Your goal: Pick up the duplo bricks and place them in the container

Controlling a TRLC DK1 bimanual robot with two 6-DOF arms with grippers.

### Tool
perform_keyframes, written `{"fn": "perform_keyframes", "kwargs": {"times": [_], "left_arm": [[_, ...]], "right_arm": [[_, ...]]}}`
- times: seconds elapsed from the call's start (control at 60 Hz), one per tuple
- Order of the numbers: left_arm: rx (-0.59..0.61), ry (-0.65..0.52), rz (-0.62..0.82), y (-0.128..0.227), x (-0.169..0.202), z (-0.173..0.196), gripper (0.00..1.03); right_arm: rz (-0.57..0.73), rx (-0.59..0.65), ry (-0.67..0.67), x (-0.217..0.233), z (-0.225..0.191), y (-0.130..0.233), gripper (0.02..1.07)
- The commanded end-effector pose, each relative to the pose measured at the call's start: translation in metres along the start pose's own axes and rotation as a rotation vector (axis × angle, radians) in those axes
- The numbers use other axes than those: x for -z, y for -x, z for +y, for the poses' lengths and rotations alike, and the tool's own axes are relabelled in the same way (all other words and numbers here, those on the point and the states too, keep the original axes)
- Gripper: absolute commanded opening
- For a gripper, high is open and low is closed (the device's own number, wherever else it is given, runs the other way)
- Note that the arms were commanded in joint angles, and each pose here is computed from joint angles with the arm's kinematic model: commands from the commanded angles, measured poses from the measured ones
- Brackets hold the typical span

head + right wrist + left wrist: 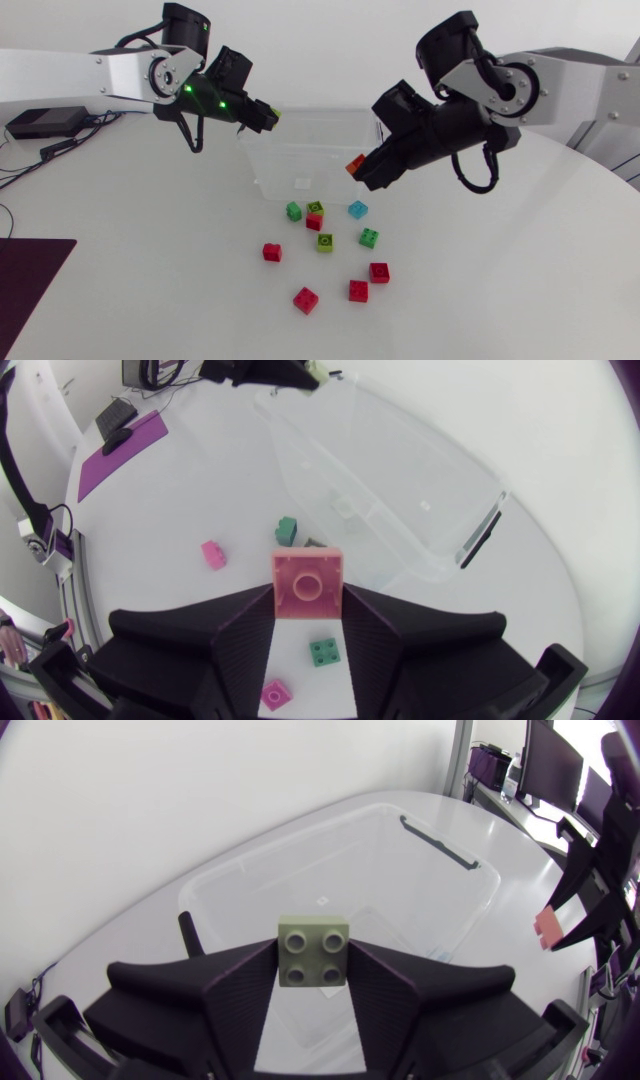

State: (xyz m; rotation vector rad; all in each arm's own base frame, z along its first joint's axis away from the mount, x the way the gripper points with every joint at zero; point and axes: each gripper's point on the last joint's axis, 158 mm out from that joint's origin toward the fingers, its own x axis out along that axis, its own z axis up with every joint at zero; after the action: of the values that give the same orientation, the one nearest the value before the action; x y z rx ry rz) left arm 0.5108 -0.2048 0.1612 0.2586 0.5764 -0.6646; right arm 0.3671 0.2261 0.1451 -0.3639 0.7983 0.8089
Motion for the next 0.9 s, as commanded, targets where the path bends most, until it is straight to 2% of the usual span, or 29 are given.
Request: {"fn": "perform_keyframes", "kwargs": {"times": [0.0, 0.017, 0.067, 0.317, 0.433, 0.6, 0.7, 0.8, 0.883], "left_arm": [[-0.006, 0.008, 0.005, -0.008, 0.001, -0.003, 0.78], [-0.009, 0.007, 0.001, -0.006, 0.000, -0.003, 0.84], [-0.010, 0.006, -0.003, -0.001, -0.001, -0.005, 0.90], [-0.037, -0.003, -0.031, 0.051, 0.003, -0.009, 0.95], [0.005, -0.035, 0.005, 0.071, 0.026, -0.030, 0.96], [0.126, -0.141, 0.130, 0.078, 0.086, -0.071, 0.97], [0.182, -0.218, 0.198, 0.075, 0.126, -0.088, 0.97], [0.238, -0.290, 0.254, 0.069, 0.160, -0.099, 0.97], [0.282, -0.354, 0.279, 0.060, 0.182, -0.105, 0.97]], "right_arm": [[-0.035, 0.011, -0.030, -0.019, -0.011, -0.005, 0.37], [-0.047, 0.017, -0.030, -0.024, -0.015, -0.004, 0.37], [-0.062, 0.027, -0.031, -0.033, -0.021, -0.005, 0.37], [-0.074, 0.054, -0.049, -0.054, -0.051, -0.025, 0.37], [-0.080, 0.070, -0.056, -0.059, -0.065, -0.038, 0.37], [-0.080, 0.096, -0.059, -0.066, -0.079, -0.053, 0.38], [-0.064, 0.127, -0.056, -0.064, -0.087, -0.065, 0.53], [-0.048, 0.142, -0.057, -0.061, -0.095, -0.074, 0.85], [-0.046, 0.146, -0.058, -0.061, -0.098, -0.076, 0.96]]}}
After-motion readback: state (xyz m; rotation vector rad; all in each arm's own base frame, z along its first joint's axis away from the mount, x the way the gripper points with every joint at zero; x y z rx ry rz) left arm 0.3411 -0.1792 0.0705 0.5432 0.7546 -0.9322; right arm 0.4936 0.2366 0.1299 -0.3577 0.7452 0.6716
